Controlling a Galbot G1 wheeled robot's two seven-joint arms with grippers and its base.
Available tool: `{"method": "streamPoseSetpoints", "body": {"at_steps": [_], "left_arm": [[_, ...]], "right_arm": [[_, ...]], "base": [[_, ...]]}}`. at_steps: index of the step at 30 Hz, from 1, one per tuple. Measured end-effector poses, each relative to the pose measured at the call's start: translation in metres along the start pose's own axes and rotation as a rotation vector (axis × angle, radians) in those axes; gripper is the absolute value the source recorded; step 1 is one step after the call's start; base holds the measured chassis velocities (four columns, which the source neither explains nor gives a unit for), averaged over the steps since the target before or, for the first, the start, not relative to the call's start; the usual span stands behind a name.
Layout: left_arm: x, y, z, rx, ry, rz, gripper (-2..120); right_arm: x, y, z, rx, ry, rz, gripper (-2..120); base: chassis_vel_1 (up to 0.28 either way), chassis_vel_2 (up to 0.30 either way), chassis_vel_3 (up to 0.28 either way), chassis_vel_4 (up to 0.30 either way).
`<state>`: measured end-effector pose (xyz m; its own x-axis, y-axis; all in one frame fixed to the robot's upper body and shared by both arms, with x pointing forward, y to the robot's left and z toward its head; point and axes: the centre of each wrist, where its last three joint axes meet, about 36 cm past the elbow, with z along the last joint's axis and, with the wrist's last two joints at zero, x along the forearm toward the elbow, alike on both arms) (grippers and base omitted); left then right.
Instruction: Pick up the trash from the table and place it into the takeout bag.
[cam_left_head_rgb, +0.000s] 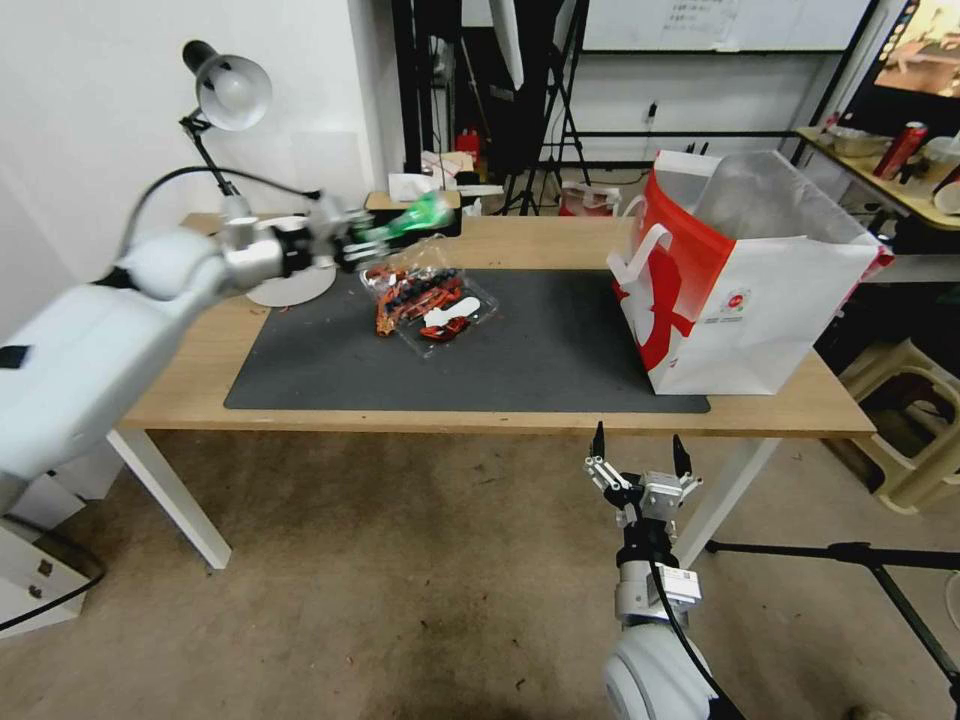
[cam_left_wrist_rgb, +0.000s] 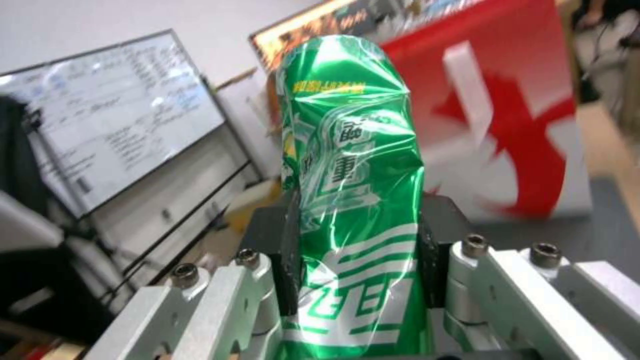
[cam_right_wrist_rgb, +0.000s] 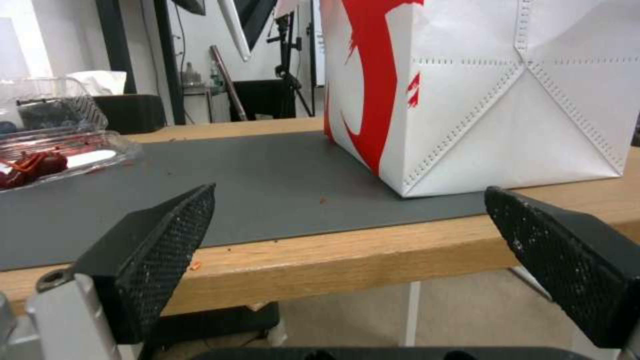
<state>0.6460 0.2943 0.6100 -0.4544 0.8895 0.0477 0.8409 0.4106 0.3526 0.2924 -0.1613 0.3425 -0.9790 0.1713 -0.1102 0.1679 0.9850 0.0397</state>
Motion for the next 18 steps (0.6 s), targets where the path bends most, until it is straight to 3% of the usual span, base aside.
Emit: {"method": "streamPoseSetpoints", "body": {"at_steps": [5, 7, 12, 13, 18], "left_arm": [[-0.044, -0.002, -0.016, 0.002, -0.036, 0.034, 30], [-0.077, 0.001, -0.034, -0.014, -0.063, 0.061, 30], [-0.114, -0.001, -0.055, -0.03, -0.09, 0.091, 30], [-0.137, -0.004, -0.07, -0.042, -0.106, 0.113, 30], [-0.184, -0.011, -0.091, -0.061, -0.126, 0.149, 30]], "right_arm": [[0.0, -0.001, 0.0, 0.0, 0.001, 0.006, 100], [0.001, -0.002, 0.001, 0.0, 0.003, 0.011, 100], [0.001, -0.001, 0.001, -0.003, 0.003, 0.014, 100], [0.001, 0.0, 0.001, -0.006, 0.004, 0.016, 100], [0.0, 0.002, 0.002, -0.011, 0.003, 0.019, 100]], "base": [[0.0, 0.0, 0.0, 0.0], [0.0, 0.0, 0.0, 0.0], [0.0, 0.0, 0.0, 0.0], [0.0, 0.0, 0.0, 0.0], [0.0, 0.0, 0.0, 0.0]]}}
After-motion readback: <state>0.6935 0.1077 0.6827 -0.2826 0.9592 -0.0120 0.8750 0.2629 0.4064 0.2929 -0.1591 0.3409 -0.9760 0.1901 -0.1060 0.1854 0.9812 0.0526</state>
